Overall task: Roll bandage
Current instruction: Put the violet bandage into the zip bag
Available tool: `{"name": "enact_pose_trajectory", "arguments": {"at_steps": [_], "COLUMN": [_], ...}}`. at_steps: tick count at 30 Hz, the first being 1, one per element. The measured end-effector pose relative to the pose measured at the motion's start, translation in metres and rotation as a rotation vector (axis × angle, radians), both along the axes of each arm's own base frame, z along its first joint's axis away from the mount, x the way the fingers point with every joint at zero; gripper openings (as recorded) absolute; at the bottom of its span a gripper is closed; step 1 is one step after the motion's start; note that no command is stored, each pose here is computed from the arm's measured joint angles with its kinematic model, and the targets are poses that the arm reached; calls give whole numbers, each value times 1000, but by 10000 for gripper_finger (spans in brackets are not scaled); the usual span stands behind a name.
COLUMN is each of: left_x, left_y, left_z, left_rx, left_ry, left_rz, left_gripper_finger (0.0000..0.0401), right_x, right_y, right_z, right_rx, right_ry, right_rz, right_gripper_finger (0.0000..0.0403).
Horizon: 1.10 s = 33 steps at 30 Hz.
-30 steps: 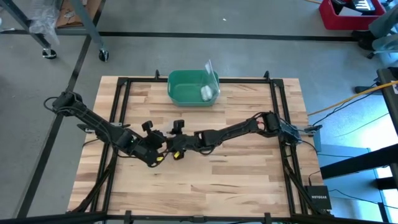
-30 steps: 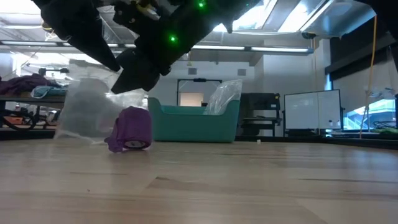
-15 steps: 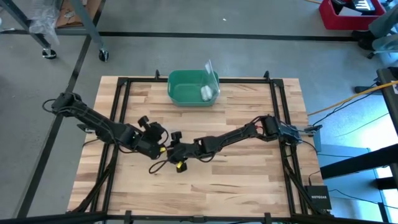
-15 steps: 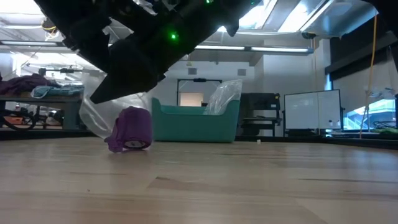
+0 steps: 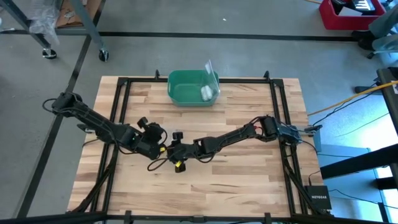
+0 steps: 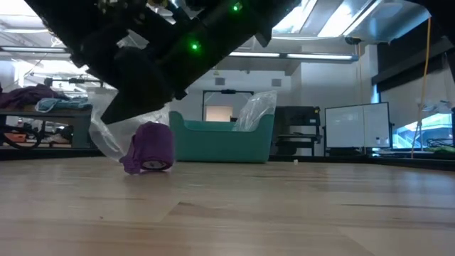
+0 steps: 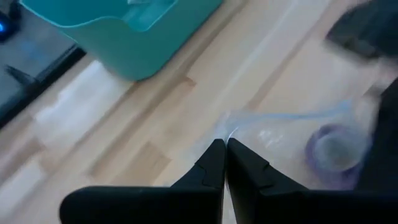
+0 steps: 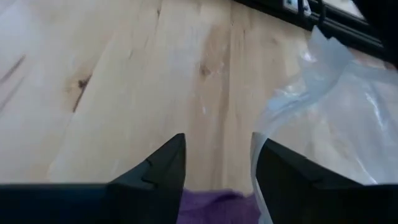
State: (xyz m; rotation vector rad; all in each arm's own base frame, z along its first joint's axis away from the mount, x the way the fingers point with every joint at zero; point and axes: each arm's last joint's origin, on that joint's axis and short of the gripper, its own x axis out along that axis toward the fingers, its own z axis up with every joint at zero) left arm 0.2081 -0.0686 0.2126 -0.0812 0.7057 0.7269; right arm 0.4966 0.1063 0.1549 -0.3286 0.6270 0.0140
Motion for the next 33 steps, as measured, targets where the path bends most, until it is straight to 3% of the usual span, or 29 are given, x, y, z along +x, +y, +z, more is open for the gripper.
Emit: {"name": "enact_pose_trajectory", "arguments": {"at_steps": [6, 21, 33], "left_x": [2, 0, -1], "left_y": [-5, -11, -11], "left_z": [-11, -12, -13], "left_rx": [-43, -29, -36], "left_ry": [-102, -36, -29], "left_rz": [-7, -107, -114], "left_gripper_finger": [2, 2, 2], "right_x": [4, 1, 3], "right_y": [4, 0, 0], "right_z": [-6, 4, 21], "right_rx": [58, 77, 4], "right_ry": [-50, -55, 50], "right_rz": [-26, -107, -113], "right_gripper_finger": [181, 183, 265]}}
